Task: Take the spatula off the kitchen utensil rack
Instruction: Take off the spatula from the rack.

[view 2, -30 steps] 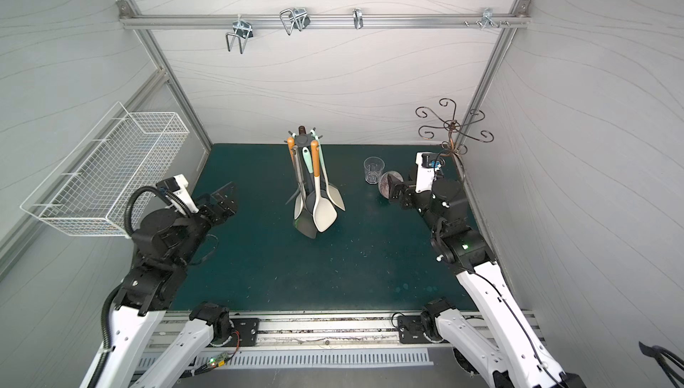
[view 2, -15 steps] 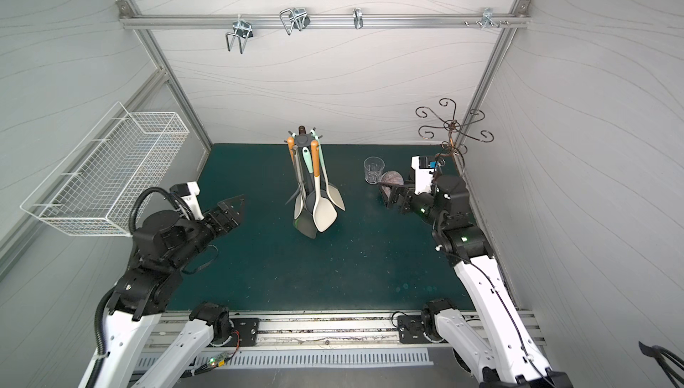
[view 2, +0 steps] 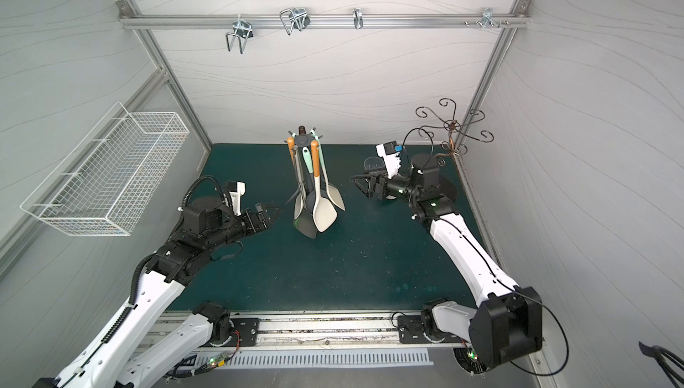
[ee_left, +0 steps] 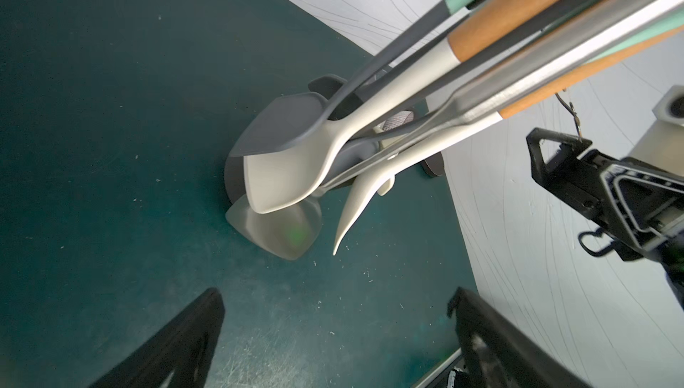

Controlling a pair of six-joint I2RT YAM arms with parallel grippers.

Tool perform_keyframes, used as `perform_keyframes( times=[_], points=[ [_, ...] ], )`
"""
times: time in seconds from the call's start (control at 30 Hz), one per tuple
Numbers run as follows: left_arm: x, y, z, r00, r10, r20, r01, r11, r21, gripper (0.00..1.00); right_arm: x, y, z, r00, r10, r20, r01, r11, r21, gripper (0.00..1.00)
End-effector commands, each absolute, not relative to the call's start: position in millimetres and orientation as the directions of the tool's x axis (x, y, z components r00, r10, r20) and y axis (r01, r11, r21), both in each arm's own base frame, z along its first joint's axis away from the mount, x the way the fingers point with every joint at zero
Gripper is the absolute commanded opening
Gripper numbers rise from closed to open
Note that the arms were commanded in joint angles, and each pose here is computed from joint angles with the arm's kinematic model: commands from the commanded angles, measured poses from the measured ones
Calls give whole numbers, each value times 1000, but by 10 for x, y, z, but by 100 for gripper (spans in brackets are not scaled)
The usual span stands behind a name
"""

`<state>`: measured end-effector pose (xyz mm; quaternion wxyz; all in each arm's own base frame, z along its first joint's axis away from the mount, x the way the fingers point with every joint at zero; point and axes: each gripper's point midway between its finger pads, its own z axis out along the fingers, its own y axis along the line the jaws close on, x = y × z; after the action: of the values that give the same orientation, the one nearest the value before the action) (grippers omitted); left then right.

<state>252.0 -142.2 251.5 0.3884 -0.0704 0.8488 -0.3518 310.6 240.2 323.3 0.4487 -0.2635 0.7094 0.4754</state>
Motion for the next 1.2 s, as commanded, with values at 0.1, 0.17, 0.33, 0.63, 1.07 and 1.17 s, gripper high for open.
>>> perform_keyframes(
  times=[0.1, 0.17, 0.33, 0.63, 1.07, 1.17],
  points=[
    [2452, -1613, 2798, -604, -375, -703, 277, 728, -627, 100, 3167, 2725, 3499, -283, 35, -959, -932, 227, 283, 75],
    [2435, -1682, 2822, -600, -351, -719, 299, 735, -609, 100, 3187, 2800, 3511, -272, 24, -962, -947, 169, 273, 74],
    [2416, -1801, 2856, -594, -301, -746, 333, 752, -569, 100, 3237, 2942, 3510, -261, 7, -965, -964, 45, 261, 71],
    [2419, -1840, 2876, -593, -260, -762, 358, 762, -539, 100, 3260, 3205, 3462, -250, -27, -968, -965, -80, 251, 55],
    [2374, -1791, 2859, -594, -245, -767, 355, 775, -522, 100, 3382, 3440, 3279, -253, -51, -966, -959, -116, 257, 45],
    [2371, -1782, 2857, -590, -244, -770, 356, 777, -519, 100, 3432, 3446, 3229, -248, -57, -967, -963, -94, 252, 45]
  ],
)
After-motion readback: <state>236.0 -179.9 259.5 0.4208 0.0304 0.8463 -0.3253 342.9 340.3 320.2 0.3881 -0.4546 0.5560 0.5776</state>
